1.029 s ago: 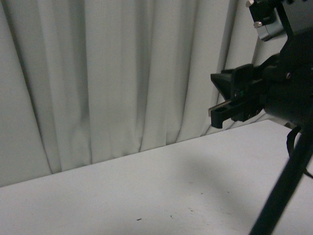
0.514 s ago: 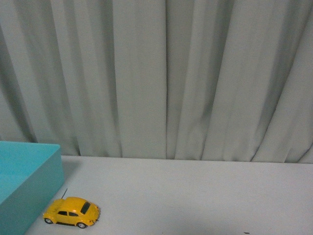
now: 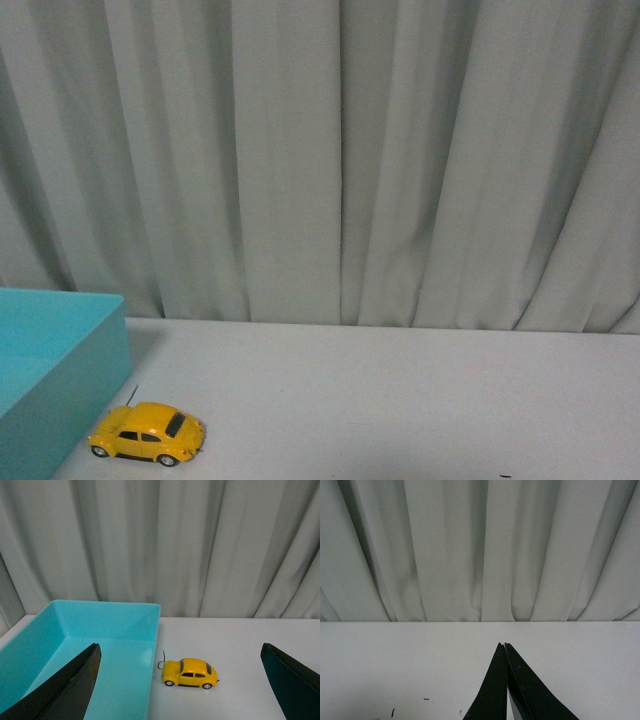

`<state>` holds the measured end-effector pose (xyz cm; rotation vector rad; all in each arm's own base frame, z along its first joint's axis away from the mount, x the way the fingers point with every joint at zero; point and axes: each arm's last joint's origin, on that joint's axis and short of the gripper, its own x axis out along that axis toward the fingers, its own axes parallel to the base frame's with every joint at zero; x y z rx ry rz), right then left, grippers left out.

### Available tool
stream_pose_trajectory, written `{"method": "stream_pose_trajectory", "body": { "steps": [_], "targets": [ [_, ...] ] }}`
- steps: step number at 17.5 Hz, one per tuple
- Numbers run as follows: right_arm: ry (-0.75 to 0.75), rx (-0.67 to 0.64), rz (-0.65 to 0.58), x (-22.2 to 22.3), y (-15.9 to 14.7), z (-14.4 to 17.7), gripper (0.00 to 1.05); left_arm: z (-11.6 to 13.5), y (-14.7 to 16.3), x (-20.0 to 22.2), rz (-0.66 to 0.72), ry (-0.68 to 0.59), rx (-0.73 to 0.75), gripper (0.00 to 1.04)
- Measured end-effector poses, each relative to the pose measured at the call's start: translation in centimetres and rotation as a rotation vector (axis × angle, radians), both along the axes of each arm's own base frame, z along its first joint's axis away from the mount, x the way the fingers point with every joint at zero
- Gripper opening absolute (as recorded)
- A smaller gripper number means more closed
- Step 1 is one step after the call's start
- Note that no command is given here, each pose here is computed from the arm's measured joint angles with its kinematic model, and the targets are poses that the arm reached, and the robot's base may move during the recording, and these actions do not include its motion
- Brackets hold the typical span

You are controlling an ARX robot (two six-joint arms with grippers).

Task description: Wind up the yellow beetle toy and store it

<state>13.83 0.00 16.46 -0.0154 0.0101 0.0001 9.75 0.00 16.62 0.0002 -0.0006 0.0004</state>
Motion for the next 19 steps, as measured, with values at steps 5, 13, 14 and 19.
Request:
{"method": "stream_pose_trajectory", "body": {
  "steps": [5,13,14,19],
  "targets": [
    [-0.012,0.000,0.000,-1.1,0.0,0.4,0.02,0.0,0.0,0.0,0.000,0.000,0.000,0.98],
    [-0.020,0.000,0.000,-2.3,0.0,0.5,0.02,0.0,0.0,0.0,0.000,0.000,0.000,0.98],
    [-0.021,0.000,0.000,-2.5,0.0,0.6,0.02,0.0,0.0,0.0,0.000,0.000,0.000,0.98],
    [-0.022,0.000,0.000,-3.0,0.0,0.5,0.02,0.0,0.0,0.0,0.000,0.000,0.000,0.98]
  ]
}}
